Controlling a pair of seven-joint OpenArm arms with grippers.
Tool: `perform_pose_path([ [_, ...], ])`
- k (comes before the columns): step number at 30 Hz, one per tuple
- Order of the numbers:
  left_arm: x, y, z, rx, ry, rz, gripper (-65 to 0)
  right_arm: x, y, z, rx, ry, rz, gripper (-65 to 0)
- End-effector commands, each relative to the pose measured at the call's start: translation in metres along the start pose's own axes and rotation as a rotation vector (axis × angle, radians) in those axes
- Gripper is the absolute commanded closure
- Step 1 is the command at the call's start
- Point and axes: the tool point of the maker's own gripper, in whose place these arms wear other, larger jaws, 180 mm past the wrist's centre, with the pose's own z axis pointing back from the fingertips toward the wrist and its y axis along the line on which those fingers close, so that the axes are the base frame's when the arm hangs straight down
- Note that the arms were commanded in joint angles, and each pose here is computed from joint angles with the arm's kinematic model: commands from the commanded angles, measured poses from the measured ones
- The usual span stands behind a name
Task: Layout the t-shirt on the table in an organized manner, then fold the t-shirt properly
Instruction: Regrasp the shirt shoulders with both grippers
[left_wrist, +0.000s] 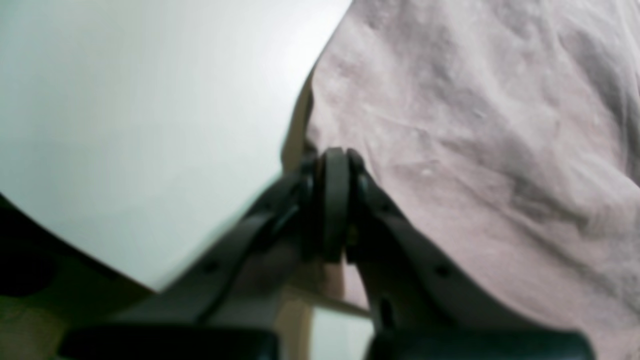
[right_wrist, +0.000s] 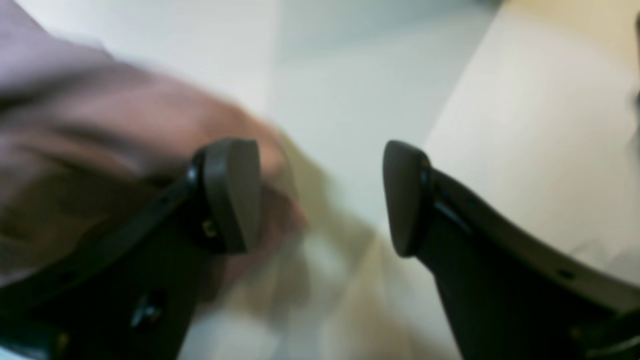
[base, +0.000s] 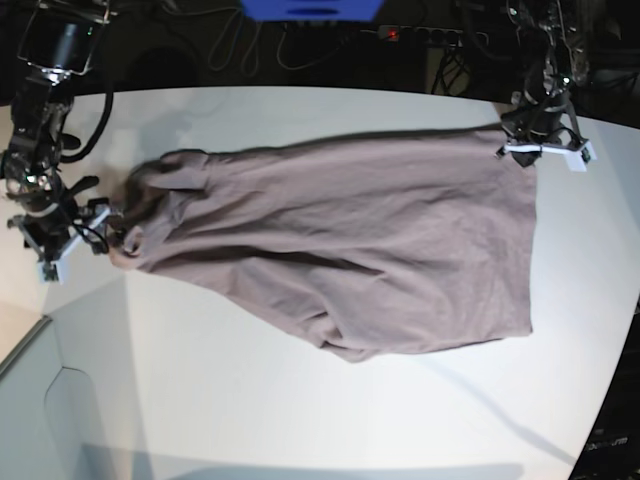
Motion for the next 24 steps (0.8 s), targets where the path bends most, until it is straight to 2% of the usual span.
perform_pose_path([
  [1, 0.005, 0.000, 0.000, 0.002, -0.005, -0.006, 0.0, 0.010, -0.011, -0.001, -0.010, -0.027, 0.009, -39.4],
  [5, 0.005, 0.000, 0.000, 0.003, -0.005, -0.005, 0.0, -0.014, -0.010, -0.016, 0.013, 0.017, -0.033, -39.4],
  [7, 0.005, 0.000, 0.000, 0.004, -0.005, -0.005, 0.0, -0.015, -0.008, -0.018, 0.019, 0.008, -0.037, -39.4],
  [13, 0.005, 0.000, 0.000, 0.004, -0.005, -0.005, 0.0, -0.020, 0.030, -0.026, 0.103, 0.035, 0.041, -39.0],
  [15, 0.004, -0.001, 0.000, 0.002, -0.005, 0.000, 0.0, -0.028, 0.037, -0.026, 0.119, 0.053, 0.054, -37.1],
  [18, 0.004, -0.002, 0.000, 0.001, -0.006, 0.001, 0.0, -0.032, 0.043, -0.026, 0.133, 0.063, 0.068, -26.0],
  [22, 0.005, -0.002, 0.000, 0.001, -0.007, 0.001, 0.0, -0.052, 0.044, -0.020, 0.137, 0.099, 0.073, -3.1],
  [23, 0.005, -0.001, 0.000, 0.002, -0.008, 0.002, 0.0, -0.060, 0.044, -0.018, 0.137, 0.113, 0.076, 0.0],
  [24, 0.005, -0.001, 0.000, 0.002, -0.008, 0.002, 0.0, -0.068, 0.044, -0.015, 0.139, 0.128, 0.077, 0.0],
])
